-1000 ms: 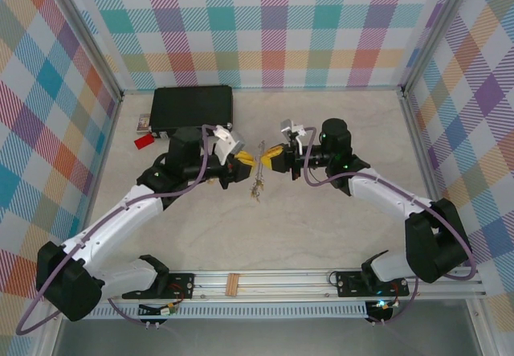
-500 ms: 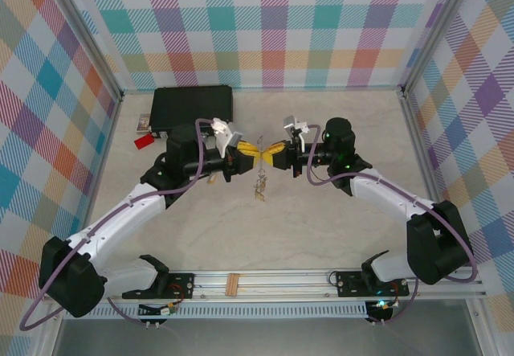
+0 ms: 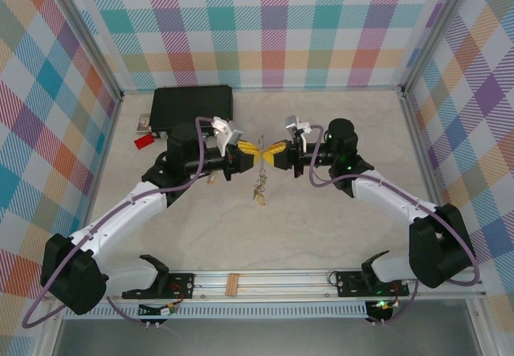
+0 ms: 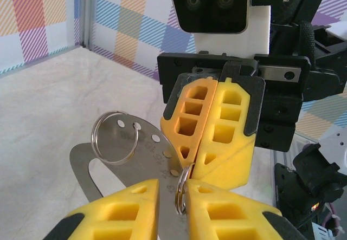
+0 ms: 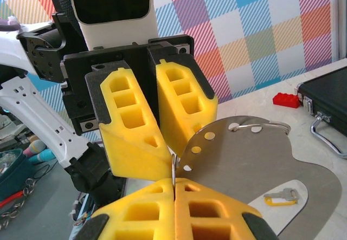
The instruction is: Put the keys on the keyring
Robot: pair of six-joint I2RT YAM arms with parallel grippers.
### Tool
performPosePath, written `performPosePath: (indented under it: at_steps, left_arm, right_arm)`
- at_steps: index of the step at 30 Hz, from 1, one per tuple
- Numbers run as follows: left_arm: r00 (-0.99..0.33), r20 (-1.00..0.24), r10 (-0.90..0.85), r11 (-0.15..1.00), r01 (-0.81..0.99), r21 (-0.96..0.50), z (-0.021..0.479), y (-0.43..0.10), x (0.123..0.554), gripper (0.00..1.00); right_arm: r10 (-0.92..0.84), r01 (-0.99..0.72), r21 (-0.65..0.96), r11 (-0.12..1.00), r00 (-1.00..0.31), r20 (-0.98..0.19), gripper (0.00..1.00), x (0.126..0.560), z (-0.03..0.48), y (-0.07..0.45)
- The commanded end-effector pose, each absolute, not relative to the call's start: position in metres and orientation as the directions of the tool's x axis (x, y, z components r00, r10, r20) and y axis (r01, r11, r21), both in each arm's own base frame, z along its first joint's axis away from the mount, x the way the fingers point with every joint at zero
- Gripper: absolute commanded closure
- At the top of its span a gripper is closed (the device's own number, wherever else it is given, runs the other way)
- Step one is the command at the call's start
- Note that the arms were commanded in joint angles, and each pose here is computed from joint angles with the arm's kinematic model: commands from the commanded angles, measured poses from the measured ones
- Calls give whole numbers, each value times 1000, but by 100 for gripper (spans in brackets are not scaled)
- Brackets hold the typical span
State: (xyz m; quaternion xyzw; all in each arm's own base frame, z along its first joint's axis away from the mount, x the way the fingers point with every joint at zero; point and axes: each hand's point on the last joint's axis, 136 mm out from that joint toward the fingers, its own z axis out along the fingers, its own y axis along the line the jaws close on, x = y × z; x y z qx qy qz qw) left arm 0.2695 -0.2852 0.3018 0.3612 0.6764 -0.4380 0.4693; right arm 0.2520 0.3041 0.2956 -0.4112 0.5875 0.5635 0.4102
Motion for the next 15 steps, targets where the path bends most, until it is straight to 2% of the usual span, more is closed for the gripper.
performPosePath:
  at_steps: [1, 9, 15]
  left_arm:
    - [-280, -958, 55, 315, 916, -250, 313, -288, 269, 81]
    - [-287, -956, 55, 287, 922, -260, 312, -291, 267, 85]
    - [-282, -958, 47, 277, 925, -259, 315, -291, 265, 93]
  right_arm:
    - [0, -959, 284, -2, -284, -959, 100, 245, 308, 301]
    - [3, -959, 284, -3, -284, -959, 100, 245, 308, 301]
    - [1, -957, 290, -5, -290, -957, 100, 246, 306, 301]
